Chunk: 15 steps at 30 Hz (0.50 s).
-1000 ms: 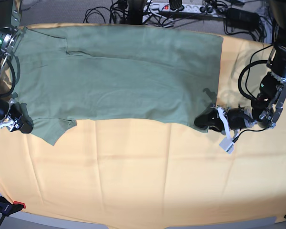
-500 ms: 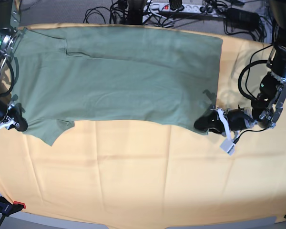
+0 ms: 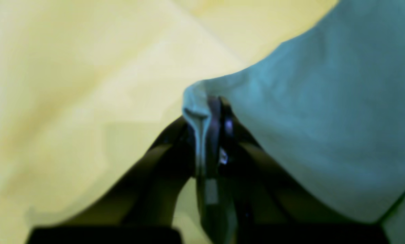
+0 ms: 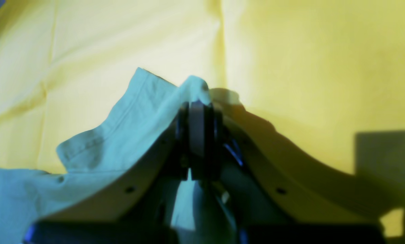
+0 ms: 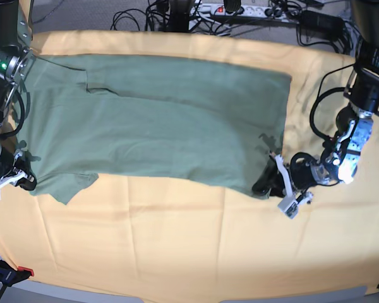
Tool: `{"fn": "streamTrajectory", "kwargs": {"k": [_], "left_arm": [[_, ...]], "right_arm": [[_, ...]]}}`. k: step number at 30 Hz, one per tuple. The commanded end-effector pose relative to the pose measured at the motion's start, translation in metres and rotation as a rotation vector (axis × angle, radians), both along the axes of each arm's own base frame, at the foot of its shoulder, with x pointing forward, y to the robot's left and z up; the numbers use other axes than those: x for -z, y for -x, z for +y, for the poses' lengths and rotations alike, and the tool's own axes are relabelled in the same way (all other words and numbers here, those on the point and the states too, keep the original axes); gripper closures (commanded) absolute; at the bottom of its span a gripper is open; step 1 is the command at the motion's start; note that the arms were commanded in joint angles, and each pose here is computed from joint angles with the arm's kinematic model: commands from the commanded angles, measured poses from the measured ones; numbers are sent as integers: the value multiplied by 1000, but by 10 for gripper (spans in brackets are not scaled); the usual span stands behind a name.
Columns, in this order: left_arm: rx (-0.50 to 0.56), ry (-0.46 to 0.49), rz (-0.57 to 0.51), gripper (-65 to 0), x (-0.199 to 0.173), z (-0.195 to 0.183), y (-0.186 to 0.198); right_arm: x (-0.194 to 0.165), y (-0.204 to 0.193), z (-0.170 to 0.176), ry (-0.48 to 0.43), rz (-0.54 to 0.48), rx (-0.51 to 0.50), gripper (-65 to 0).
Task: Fold the T-shirt properly
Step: 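Grasp the hem corners with both grippers, then lift the hem with both grippers and fold it toward the collar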
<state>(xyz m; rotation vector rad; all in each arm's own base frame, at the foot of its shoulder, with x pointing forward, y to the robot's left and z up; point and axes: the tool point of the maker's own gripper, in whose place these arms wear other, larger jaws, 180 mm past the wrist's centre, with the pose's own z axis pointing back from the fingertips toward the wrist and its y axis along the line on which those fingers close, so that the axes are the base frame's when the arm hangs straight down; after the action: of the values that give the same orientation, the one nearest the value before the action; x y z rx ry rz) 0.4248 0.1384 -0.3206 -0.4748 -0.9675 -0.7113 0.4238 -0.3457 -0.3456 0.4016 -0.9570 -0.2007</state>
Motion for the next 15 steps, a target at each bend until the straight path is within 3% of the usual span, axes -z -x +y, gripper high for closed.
{"fn": "streamTrajectory", "kwargs": {"k": [1, 6, 10, 15], "left_arm": [[-21, 26, -93, 0, -34, 2, -21], [-40, -3, -158, 0, -58, 8, -41], [-50, -16, -147, 0, -57, 11, -42], [65, 17, -88, 0, -45, -5, -19]], "right_arm": [[-37, -18, -14, 15, -104, 24, 0], [-52, -33, -22, 81, -107, 50, 0], [-49, -42, -10, 167, -69, -17, 0], [-39, -40, 2, 227, -12, -98, 0]]}}
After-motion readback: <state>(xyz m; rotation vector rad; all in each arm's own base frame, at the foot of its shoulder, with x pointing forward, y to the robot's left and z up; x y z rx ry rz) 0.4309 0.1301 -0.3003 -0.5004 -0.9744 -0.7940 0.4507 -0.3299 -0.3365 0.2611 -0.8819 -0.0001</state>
